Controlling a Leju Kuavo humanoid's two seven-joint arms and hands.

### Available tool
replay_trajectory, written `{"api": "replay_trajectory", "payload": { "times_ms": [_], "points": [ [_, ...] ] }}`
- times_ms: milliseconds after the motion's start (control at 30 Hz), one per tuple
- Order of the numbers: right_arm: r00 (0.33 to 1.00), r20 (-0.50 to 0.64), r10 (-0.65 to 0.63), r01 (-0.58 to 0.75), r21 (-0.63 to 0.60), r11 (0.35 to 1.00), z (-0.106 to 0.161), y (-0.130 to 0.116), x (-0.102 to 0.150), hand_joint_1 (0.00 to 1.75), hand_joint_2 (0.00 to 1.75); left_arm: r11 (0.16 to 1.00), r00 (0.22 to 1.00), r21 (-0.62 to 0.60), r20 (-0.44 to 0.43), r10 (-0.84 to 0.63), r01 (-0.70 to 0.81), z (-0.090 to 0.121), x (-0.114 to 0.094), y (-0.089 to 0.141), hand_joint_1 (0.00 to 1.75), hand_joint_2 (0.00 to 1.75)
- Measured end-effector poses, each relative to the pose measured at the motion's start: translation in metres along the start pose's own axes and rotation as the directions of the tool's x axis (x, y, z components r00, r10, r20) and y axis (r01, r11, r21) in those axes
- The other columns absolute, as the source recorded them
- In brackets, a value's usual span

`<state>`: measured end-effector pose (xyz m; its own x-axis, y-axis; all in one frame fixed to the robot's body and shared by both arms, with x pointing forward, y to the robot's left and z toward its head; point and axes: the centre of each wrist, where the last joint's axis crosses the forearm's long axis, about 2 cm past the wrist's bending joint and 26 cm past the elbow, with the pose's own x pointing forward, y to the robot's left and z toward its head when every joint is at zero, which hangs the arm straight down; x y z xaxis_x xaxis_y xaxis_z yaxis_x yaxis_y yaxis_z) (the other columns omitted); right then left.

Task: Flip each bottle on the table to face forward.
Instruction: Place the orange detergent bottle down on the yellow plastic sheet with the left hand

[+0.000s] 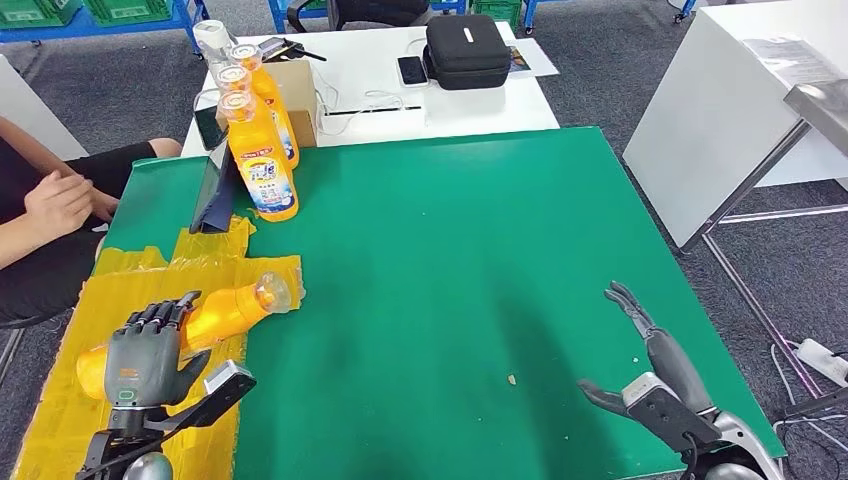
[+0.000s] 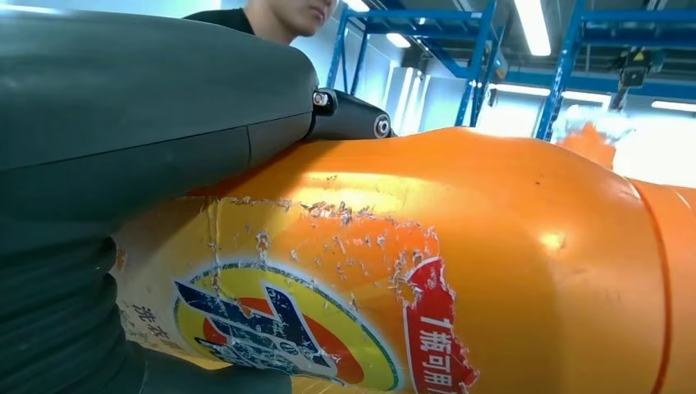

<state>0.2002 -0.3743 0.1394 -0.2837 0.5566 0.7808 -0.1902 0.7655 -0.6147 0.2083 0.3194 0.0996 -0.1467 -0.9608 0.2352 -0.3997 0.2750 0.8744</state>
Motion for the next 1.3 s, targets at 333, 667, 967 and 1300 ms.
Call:
{"api": "replay_trajectory", "payload": {
  "times_ms": [333, 667, 967, 1300],
  "points": [
    [0.999, 0.022, 0.036, -0.036, -0.007, 0.999, -0.007, -0.019, 0.003, 0.00, 1.75, 0.947, 0.977, -0.243, 0.022, -0.211, 0.210, 0.006, 0.013, -0.050, 1.75, 1.75],
    [0.998, 0.042, 0.043, -0.043, -0.005, 0.999, -0.029, -0.021, 0.002, 0.00, 1.75, 0.908, 0.989, -0.394, 0.091, -0.117, 0.143, 0.000, 0.019, -0.077, 0.00, 0.00],
    [0.996, 0.016, 0.088, -0.088, -0.011, 0.996, -0.033, -0.011, -0.003, 0.00, 0.87, 0.924, 0.998, -0.379, 0.051, -0.041, 0.057, -0.001, 0.017, -0.071, 0.00, 0.00],
    [0.994, 0.108, 0.027, -0.013, -0.129, 0.992, -0.050, 0.055, 0.026, 0.00, 0.00, 0.949, 0.950, -0.099, 0.057, 0.307, -0.301, -0.030, 0.060, -0.031, 0.00, 0.00]
  ]
}}
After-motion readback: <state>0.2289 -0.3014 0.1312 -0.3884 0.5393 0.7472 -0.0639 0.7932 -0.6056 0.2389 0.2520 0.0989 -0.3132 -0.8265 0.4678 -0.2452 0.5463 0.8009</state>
